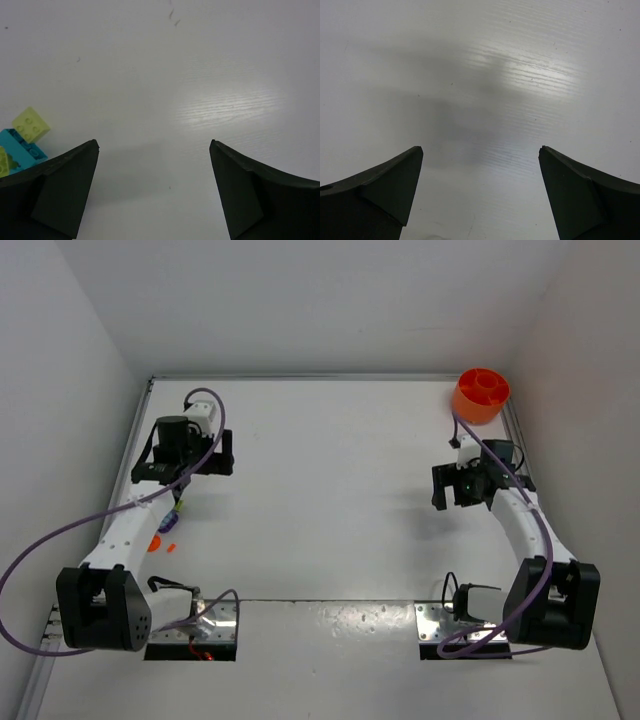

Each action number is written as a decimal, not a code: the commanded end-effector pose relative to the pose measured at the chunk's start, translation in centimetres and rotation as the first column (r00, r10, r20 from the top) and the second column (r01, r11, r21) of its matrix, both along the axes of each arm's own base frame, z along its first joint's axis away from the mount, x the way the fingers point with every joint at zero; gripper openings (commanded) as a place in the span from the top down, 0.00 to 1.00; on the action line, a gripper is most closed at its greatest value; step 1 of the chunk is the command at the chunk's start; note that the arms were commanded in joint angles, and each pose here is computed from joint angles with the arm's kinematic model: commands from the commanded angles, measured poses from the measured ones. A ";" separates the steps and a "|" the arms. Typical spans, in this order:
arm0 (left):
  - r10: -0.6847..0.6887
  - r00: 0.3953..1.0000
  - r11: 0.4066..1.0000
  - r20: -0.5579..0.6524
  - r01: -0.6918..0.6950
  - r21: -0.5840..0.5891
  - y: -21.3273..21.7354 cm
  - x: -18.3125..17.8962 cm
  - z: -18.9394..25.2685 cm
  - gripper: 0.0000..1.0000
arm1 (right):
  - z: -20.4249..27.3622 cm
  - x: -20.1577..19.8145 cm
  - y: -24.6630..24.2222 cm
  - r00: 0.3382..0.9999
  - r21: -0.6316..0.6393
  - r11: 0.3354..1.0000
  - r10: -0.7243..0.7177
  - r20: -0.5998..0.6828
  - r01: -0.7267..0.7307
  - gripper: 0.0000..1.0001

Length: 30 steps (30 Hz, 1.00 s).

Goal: Sort the legos into containers by color

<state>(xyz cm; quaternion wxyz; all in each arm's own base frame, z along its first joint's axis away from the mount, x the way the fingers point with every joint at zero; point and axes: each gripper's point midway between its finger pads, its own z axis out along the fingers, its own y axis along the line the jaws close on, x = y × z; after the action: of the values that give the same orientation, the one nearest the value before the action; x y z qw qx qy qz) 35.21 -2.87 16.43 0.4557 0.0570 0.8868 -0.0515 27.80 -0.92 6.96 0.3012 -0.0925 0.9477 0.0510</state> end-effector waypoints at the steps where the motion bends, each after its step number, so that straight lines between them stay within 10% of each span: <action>1: 0.139 0.988 0.990 0.061 -0.140 0.019 2.2 -0.2 2.1 0.00 | 0.9 0.5 0.0 0.998 -0.014 1.000 0.019 0.056 -0.018 0.00; 9: 0.093 0.996 0.986 -0.005 -0.091 0.143 3.5 -1.7 1.3 0.00 | 0.8 0.7 0.5 0.998 0.013 1.000 0.027 0.058 -0.027 0.00; 30: 0.534 0.840 0.816 -0.098 -0.482 0.319 13.7 -0.3 -2.1 0.03 | -3.0 0.0 0.0 0.998 0.009 1.000 -0.009 -0.067 0.010 0.00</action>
<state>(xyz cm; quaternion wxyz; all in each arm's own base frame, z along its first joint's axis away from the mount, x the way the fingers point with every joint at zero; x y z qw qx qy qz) 34.11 8.99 13.16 0.3461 -0.0873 0.9172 0.1773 26.92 -0.68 3.78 0.2563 -0.0909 0.9601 0.0649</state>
